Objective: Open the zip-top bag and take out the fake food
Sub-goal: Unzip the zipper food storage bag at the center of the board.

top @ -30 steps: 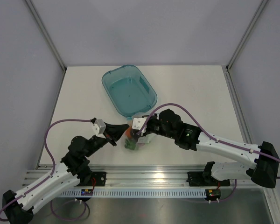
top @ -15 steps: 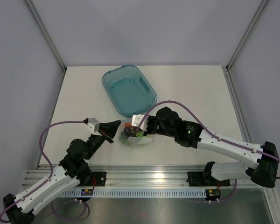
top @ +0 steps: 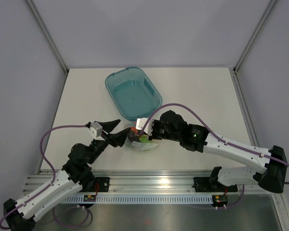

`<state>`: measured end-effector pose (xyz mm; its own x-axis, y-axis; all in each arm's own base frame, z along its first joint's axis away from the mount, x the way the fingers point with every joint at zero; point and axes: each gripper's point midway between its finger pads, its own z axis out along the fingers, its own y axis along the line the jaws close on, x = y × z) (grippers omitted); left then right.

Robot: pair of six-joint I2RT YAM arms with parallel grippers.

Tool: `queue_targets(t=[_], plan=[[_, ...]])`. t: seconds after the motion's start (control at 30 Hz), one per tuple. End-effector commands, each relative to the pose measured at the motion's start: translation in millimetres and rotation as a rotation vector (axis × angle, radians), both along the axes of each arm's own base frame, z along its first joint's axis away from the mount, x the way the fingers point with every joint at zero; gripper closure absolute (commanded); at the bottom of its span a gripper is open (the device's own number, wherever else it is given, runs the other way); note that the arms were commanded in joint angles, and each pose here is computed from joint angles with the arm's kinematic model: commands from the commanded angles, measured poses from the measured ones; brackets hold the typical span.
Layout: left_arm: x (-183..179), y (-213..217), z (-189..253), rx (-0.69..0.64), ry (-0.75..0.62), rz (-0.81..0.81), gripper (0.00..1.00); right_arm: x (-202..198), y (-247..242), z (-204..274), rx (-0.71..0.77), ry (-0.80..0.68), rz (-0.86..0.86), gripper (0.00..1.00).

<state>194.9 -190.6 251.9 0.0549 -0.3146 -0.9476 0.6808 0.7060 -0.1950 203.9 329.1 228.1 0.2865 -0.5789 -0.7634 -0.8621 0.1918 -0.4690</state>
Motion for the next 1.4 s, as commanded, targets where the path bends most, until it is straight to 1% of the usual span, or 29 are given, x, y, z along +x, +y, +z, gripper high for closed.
queue_targets(t=[0.0,0.07,0.37,0.5,0.63,0.7,0.73,0.8,0.87,0.9,0.97,1.0,1.07,1.3,1.33,1.37], plan=[[-6.2,-9.4,16.4,-0.009,-0.085,-0.059,0.31,-0.7,-0.3,32.2,0.079,-0.011,-0.004,1.00],[-9.4,-17.3,14.5,0.011,-0.098,-0.102,0.30,-1.3,-1.3,34.5,0.088,-0.010,-0.003,1.00],[-12.4,-27.9,9.8,0.062,-0.155,-0.149,0.30,-3.1,-2.0,41.1,0.118,0.001,0.008,1.00],[-2.1,-28.8,2.9,0.086,-0.130,-0.115,0.30,-1.8,-2.1,41.0,0.120,0.008,0.007,1.00],[0.4,-28.7,0.6,0.087,-0.131,-0.105,0.30,-1.5,-1.7,39.9,0.117,0.017,0.009,1.00],[2.7,-27.1,1.7,0.080,-0.127,-0.090,0.32,-1.9,-1.8,40.4,0.120,0.019,0.011,1.00],[3.1,-27.1,2.1,0.075,-0.124,-0.088,0.41,-1.9,-1.8,40.4,0.120,0.021,0.011,1.00],[1.5,-29.1,3.8,0.077,-0.132,-0.101,0.53,-1.8,-2.1,40.5,0.122,0.022,0.010,1.00],[-0.6,-32.8,3.5,0.084,-0.134,-0.123,0.62,-2.7,-1.9,40.0,0.124,0.025,0.014,1.00],[-0.6,-33.4,4.1,0.086,-0.134,-0.127,0.70,-3.5,-1.4,39.5,0.125,0.026,0.016,1.00],[-0.1,-34.6,2.1,0.093,-0.124,-0.129,0.80,-2.9,-1.4,40.5,0.129,0.028,0.015,1.00],[0.6,-34.6,3.5,0.094,-0.124,-0.128,0.89,-2.5,-1.9,40.2,0.128,0.029,0.013,1.00],[0.7,-34.5,2.8,0.094,-0.118,-0.128,1.00,-1.8,-1.1,38.1,0.122,0.034,0.011,1.00],[8.6,-24.9,3.7,0.052,-0.070,-0.061,1.00,1.3,-2.2,33.1,0.089,0.051,-0.014,1.00],[14.9,-18.9,1.1,0.044,-0.046,-0.014,1.00,3.0,-2.8,32.0,0.087,0.052,-0.023,1.00],[15.9,-17.2,2.0,0.032,-0.034,-0.004,1.00,4.2,-3.3,31.0,0.085,0.052,-0.032,1.00]])
